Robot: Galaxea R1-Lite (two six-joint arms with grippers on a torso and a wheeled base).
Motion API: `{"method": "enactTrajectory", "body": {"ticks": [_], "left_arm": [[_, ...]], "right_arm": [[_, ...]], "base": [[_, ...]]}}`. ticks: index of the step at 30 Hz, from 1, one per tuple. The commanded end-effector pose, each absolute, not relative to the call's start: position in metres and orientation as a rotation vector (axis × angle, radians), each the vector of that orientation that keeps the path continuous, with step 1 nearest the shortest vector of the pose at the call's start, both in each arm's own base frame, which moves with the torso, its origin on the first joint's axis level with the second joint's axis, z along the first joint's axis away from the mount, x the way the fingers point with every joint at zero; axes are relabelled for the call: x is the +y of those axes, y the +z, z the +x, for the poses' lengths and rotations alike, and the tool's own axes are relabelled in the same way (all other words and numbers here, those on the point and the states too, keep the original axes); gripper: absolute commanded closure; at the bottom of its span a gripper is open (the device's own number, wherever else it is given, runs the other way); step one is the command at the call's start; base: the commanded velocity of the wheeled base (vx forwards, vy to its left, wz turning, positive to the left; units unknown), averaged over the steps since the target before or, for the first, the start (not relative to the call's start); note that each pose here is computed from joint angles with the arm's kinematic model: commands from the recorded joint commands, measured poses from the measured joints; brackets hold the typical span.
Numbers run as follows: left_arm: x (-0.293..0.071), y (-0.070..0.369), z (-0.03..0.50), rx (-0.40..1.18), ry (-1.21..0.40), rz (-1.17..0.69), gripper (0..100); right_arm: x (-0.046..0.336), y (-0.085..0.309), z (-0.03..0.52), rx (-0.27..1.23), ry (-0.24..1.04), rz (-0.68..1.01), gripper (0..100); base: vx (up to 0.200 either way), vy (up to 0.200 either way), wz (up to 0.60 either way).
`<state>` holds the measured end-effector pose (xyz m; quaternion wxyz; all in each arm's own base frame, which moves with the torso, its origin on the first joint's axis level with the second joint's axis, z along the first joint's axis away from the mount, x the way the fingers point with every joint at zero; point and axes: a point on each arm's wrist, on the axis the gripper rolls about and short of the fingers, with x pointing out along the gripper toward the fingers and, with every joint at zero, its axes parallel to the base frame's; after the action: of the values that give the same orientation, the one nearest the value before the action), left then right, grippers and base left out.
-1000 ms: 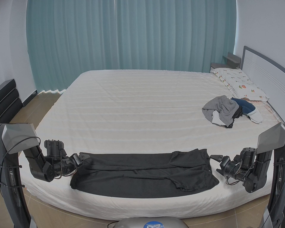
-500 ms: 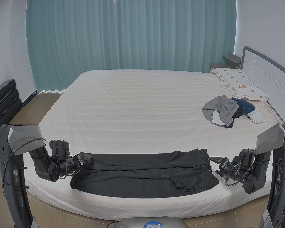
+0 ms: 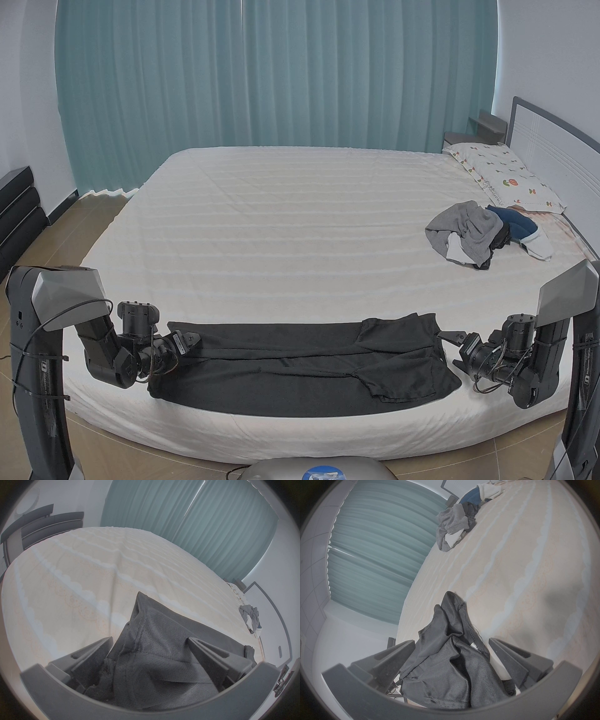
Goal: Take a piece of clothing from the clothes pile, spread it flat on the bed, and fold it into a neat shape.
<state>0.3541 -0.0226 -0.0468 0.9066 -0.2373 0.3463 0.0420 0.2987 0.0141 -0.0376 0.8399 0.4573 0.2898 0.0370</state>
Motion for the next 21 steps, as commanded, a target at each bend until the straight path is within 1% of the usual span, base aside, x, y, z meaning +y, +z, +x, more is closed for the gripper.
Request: {"method": "enactTrajectory", "body": {"ticks": [1,11,17,21], "left_arm": [[-0.022,-0.048,0.354,0.718,0.090,-0.492,100],[-0.017,-0.046,0.354,0.710,0.106,-0.496,100],[-0.005,-0.029,0.352,0.667,0.127,-0.524,100],[-0.005,-0.030,0.351,0.672,0.126,-0.524,100]], "right_arm": [[0.014,-0.037,0.299,0.604,0.084,0.966,0],[0.014,-0.037,0.298,0.607,0.083,0.966,0],[0.014,-0.037,0.299,0.604,0.086,0.968,0],[0.014,-0.036,0.299,0.602,0.086,0.971,0]], "base": [[0.000,0.000,0.00],[0.000,0.000,0.00],[0.000,0.000,0.00],[0.000,0.000,0.00]]}}
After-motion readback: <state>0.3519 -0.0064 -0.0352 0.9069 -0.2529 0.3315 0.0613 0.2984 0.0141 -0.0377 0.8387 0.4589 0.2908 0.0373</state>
